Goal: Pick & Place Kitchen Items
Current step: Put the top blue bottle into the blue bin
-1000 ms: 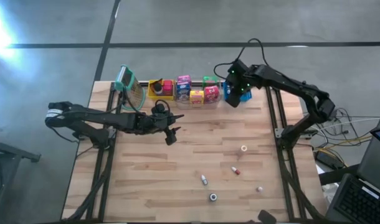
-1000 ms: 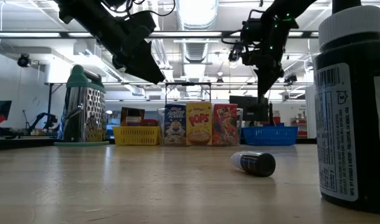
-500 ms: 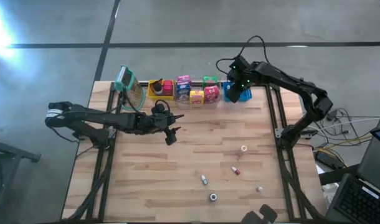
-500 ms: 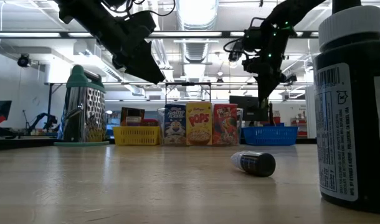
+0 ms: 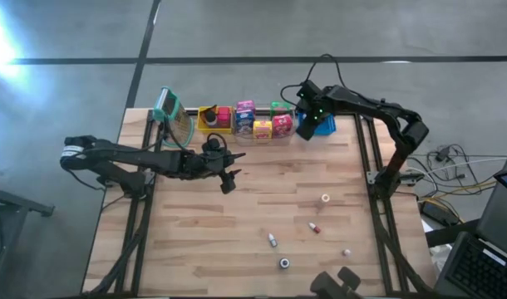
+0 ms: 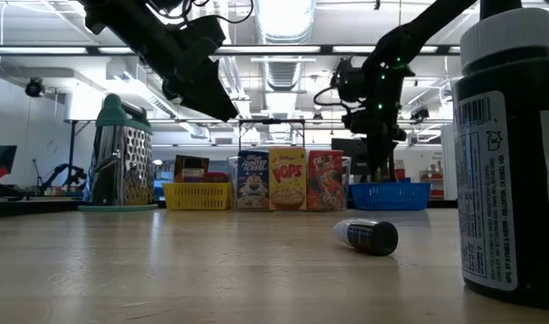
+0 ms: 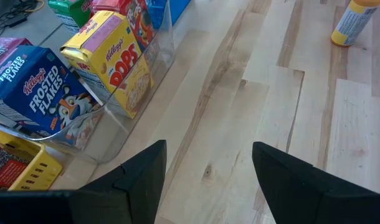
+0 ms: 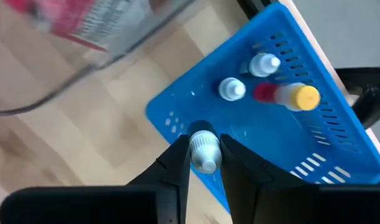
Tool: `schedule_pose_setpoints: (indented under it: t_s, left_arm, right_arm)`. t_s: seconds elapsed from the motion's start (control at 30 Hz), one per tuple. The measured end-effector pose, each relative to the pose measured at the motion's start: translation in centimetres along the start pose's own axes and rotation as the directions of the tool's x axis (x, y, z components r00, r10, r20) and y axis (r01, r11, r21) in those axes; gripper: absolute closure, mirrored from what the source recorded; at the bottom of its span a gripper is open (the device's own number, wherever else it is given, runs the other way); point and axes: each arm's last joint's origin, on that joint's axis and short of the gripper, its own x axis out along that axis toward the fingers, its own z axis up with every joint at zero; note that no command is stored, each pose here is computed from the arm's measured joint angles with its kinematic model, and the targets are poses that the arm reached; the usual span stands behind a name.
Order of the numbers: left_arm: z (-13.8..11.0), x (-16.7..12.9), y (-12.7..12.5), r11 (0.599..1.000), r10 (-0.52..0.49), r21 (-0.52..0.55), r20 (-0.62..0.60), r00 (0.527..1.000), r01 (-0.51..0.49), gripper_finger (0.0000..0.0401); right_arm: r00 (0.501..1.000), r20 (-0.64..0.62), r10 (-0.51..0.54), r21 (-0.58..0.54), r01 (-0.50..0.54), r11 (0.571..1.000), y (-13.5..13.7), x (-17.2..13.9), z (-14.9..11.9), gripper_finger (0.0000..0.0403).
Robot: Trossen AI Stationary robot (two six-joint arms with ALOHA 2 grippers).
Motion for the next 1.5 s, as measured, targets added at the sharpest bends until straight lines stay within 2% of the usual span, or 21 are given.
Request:
schedule_pose_setpoints:
  t_s: [0.47,0.7,1.0,1.33,1.5]
  left_arm:
    - [0.0,0.0,0.0,1.000,0.000,0.000,0.000,1.000,0.000,0.0158]
    - [0.0,0.0,0.0,1.000,0.000,0.000,-0.001,1.000,0.000,0.0158]
    - [0.0,0.0,0.0,1.000,0.000,0.000,0.000,1.000,0.000,0.0158]
    - [0.0,0.0,0.0,1.000,0.000,0.000,-0.001,1.000,0.000,0.0158]
    - [0.0,0.0,0.0,1.000,0.000,0.000,0.000,1.000,0.000,0.0158]
  right_arm:
    - [0.997,0.081,-0.007,0.060,0.002,0.998,-0.6,0.4,0.7,0.0336]
    - [0.998,0.062,-0.005,0.096,-0.001,0.995,-0.4,1.5,-0.1,0.0338]
    - [0.995,0.100,0.010,0.112,-0.021,0.994,-0.2,3.1,-0.8,0.0338]
    - [0.999,0.035,0.042,0.093,-0.045,0.995,-0.1,5.9,-0.3,0.0337]
    - [0.998,0.033,0.046,0.093,-0.049,0.994,-0.1,6.2,-0.1,0.0331]
